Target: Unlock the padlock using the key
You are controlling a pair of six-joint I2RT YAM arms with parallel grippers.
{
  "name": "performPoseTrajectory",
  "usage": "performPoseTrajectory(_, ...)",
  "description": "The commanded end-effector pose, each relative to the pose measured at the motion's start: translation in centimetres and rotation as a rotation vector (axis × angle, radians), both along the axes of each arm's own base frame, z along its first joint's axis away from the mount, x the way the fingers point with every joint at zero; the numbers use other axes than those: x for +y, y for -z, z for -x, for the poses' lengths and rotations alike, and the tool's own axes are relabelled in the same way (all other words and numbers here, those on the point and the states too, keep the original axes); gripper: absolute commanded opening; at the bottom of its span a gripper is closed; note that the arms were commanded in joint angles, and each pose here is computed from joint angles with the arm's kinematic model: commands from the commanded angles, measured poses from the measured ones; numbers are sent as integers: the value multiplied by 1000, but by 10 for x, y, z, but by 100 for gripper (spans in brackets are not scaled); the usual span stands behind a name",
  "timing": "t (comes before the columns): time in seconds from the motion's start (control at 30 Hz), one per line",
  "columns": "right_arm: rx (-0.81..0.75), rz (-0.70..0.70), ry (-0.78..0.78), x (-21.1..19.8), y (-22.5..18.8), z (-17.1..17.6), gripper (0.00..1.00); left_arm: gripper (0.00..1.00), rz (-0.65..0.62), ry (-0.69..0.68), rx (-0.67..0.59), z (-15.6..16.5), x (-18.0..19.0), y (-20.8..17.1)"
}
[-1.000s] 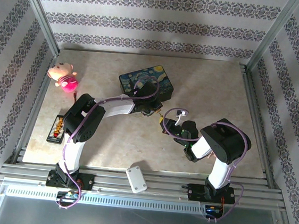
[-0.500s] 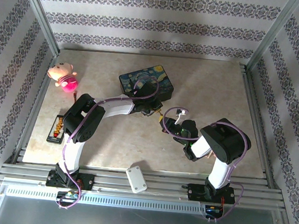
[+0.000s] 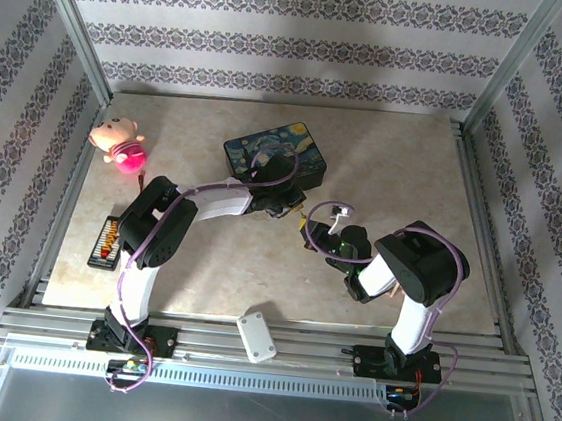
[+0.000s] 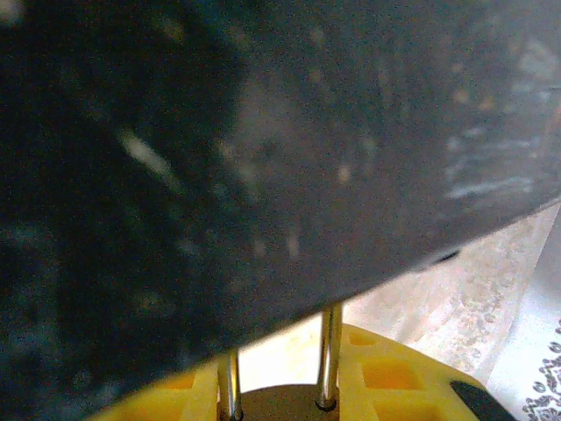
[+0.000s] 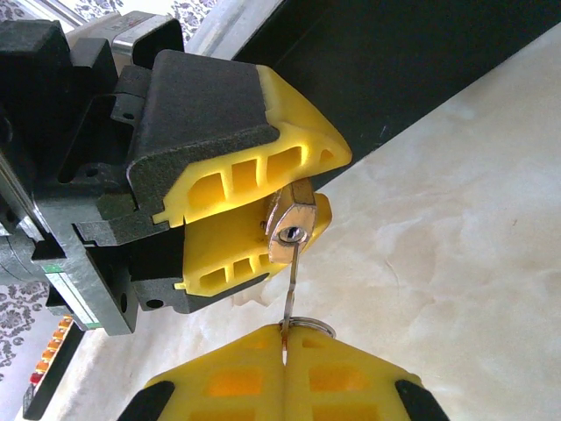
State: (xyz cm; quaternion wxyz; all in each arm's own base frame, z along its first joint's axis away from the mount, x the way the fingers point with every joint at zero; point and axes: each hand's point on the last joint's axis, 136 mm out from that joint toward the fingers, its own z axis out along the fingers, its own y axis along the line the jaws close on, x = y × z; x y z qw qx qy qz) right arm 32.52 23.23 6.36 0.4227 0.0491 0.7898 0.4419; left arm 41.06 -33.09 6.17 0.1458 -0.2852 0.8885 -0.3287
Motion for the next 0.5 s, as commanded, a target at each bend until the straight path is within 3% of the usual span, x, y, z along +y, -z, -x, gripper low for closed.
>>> performPoseTrajectory(0.0, -43, -28, 24, -2, -13, -9, 0, 11, 143, 14, 9, 2, -17, -23)
performPoseTrajectory(0.47, -62, -38, 14, 0, -21, -8, 0, 11, 149, 12, 17, 3, -17, -19)
